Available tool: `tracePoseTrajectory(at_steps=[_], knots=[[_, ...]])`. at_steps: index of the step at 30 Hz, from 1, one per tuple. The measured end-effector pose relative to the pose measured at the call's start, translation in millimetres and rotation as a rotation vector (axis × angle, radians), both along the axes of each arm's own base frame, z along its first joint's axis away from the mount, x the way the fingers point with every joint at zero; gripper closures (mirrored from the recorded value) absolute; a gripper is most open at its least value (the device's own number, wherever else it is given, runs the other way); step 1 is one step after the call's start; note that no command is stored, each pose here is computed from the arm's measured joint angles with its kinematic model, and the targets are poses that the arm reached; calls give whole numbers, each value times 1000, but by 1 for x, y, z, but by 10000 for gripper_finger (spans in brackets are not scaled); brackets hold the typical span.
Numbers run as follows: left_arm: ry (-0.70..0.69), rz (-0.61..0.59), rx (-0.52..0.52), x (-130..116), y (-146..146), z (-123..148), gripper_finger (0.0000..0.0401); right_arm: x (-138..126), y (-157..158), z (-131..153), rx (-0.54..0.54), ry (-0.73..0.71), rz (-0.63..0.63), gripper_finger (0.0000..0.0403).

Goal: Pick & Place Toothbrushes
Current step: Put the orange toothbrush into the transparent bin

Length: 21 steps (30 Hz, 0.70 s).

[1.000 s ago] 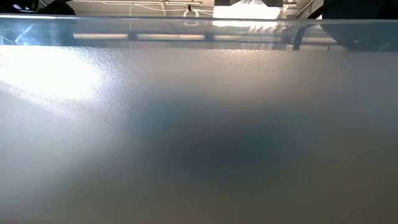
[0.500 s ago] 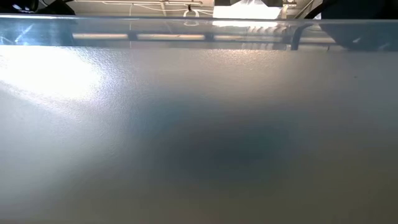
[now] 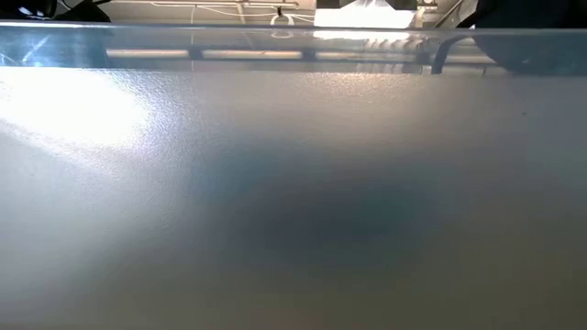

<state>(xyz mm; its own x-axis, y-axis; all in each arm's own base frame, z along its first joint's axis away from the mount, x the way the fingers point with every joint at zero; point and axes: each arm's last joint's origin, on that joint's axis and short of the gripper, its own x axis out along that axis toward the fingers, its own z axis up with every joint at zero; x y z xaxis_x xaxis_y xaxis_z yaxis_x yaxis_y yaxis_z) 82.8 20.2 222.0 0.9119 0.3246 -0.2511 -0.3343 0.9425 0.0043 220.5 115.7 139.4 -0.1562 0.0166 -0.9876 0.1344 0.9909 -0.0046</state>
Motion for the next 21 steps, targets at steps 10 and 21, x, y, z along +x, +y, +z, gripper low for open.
tracePoseTrajectory(at_steps=[10, 21], knots=[[-1, 0, 0, 0, 0, 0, 288, -4, -8, 15, -8, -15, -120, 391], [-2, -1, 3, 0, 0, 0, 288, 10, -23, 47, -50, -184, -213, 391]])
